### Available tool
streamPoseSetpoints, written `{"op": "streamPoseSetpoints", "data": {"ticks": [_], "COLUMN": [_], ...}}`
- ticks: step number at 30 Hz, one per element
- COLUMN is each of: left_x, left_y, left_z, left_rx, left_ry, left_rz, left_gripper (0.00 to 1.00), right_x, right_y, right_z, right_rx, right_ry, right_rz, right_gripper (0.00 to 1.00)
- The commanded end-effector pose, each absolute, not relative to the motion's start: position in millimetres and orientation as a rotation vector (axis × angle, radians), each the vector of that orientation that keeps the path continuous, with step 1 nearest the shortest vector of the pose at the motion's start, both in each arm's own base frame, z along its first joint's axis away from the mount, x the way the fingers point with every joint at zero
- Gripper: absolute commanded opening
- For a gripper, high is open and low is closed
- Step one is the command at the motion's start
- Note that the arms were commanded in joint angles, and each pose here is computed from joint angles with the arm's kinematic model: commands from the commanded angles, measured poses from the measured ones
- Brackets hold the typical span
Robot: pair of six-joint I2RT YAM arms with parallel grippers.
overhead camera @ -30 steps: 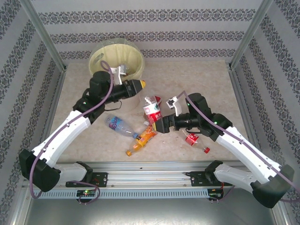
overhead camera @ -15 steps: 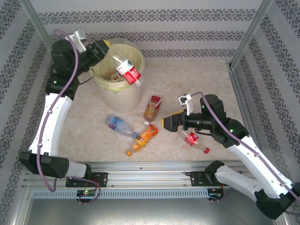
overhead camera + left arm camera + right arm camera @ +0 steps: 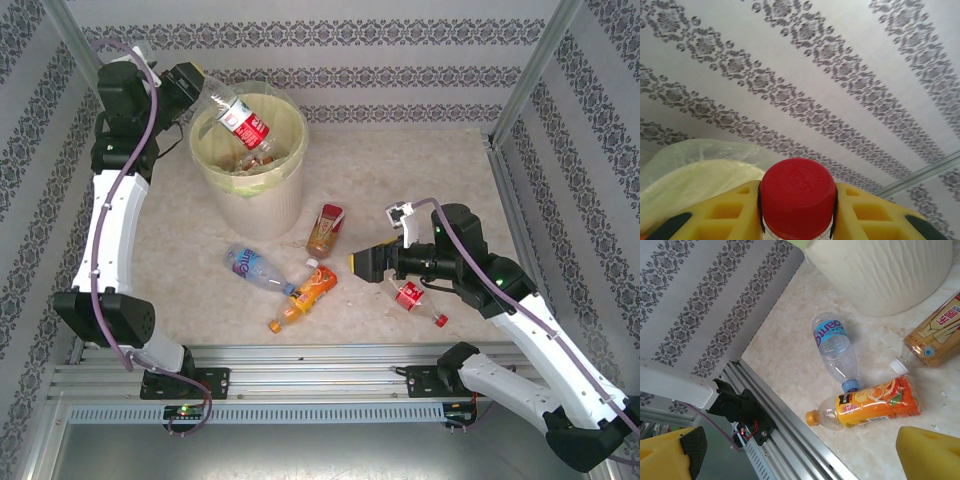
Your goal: Put the plastic bottles in the bin
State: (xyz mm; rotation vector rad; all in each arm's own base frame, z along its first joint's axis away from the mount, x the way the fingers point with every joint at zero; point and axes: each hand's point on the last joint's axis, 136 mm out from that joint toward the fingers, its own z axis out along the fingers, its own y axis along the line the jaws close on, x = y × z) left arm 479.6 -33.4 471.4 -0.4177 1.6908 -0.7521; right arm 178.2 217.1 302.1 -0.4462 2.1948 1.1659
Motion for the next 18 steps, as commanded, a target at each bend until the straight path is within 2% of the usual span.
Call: {"op": "streamPoseSetpoints", "data": {"ticks": [1,14,18], "left_x": [488,512,515], "left_y": [-25,-54,-70], "left_z": [457,395,376], "left_rx": [-0.392,-0.326,-0.306], "left_ry": [1.722,1.883,1.937], "left_rz": [-0.673,-0.693,-0.707], "left_gripper": [0.34,0.38,0.43], "right_x": [178,184,185], "right_y": [208,206,205], "right_z": [314,299,297], "right_rx": [-0.433,-0.403,-0.402], "right_ry": [2.167,2.212,2.22], "right_rz": [1.129,1.097,1.09], "right_gripper": [0.97,0.97,0.97]}}
